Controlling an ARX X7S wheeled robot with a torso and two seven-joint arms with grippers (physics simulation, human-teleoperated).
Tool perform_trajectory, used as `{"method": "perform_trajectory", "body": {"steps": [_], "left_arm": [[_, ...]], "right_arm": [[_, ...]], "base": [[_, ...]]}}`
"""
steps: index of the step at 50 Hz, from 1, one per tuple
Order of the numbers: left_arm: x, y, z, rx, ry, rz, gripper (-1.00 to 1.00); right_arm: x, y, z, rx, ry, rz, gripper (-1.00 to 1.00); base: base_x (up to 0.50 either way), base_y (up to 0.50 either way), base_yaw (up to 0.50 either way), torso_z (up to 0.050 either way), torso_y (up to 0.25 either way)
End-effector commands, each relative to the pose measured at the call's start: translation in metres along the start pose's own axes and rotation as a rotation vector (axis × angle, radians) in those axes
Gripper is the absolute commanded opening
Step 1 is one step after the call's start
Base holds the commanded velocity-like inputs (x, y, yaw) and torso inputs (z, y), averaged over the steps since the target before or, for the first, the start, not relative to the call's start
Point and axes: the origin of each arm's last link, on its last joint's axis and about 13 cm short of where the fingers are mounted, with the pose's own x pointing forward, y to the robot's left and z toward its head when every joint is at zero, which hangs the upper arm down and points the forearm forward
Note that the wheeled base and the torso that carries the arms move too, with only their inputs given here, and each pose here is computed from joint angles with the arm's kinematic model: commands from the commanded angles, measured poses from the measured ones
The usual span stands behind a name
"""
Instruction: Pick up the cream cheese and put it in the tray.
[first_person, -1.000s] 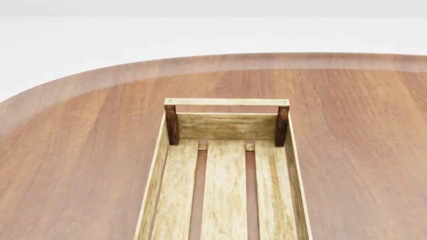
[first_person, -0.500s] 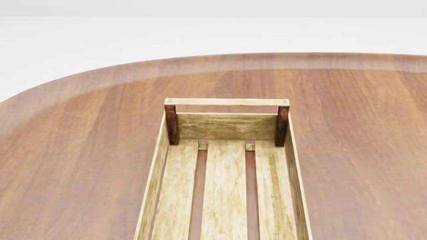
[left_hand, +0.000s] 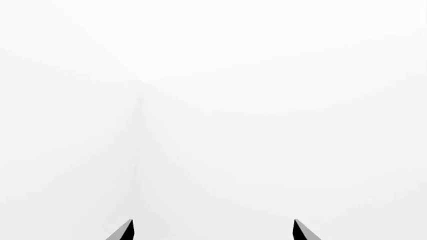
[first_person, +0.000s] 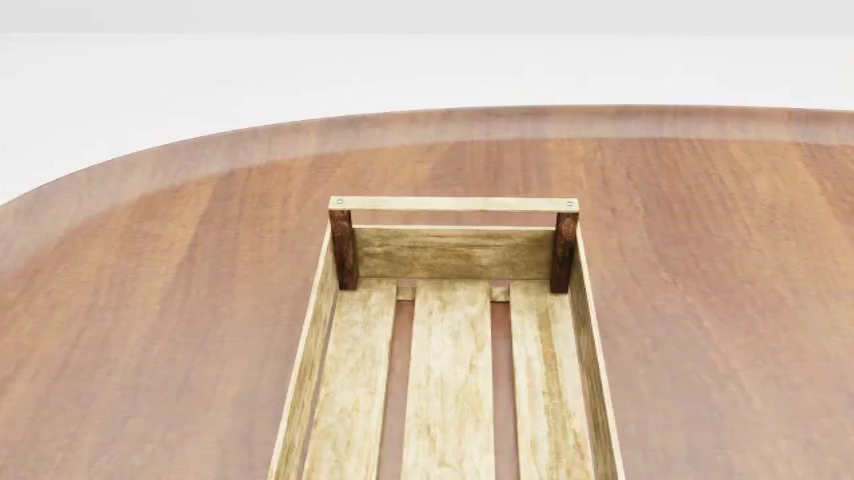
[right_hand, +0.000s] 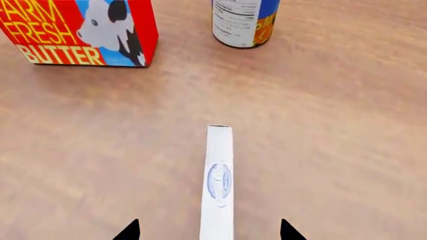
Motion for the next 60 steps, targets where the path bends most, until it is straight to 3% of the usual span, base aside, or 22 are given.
{"method": "perform_trajectory", "body": {"steps": [1,5,6,24,43,52,60], "left_arm": [[0.0,-0.001,0.0,0.002,0.001,-0.003,1.0],[0.0,0.0,0.0,0.003,0.001,-0.003,1.0],[0.0,0.0,0.0,0.003,0.001,-0.003,1.0],[0.0,-0.001,-0.001,0.006,0.003,-0.007,1.0],[0.0,0.0,-0.001,0.005,0.0,-0.001,1.0],[0.0,0.001,0.0,0.003,-0.002,0.005,1.0],[0.0,0.001,0.0,0.007,-0.004,0.006,1.0]], "right_arm": [[0.004,0.0,-0.003,0.001,0.017,-0.002,1.0],[0.006,0.0,-0.004,0.001,0.021,-0.003,1.0],[0.006,0.0,-0.004,0.0,0.022,0.0,-1.0],[-0.001,0.0,0.0,0.005,-0.023,0.015,-1.0],[-0.054,0.0,0.028,-0.028,-0.243,0.126,-1.0],[-0.077,-0.001,0.039,-0.007,-0.405,0.174,-1.0],[-0.089,0.004,0.044,-0.042,-0.546,0.184,-1.0]], "base": [[0.0,0.0,0.0,0.0,0.0],[0.0,0.0,0.0,0.0,0.0],[0.0,0.0,0.0,0.0,0.0],[0.0,0.0,0.0,0.0,0.0],[0.0,0.0,0.0,0.0,0.001],[0.0,0.0,0.0,0.0,0.0],[0.0,0.0,0.0,0.0,0.0]]}}
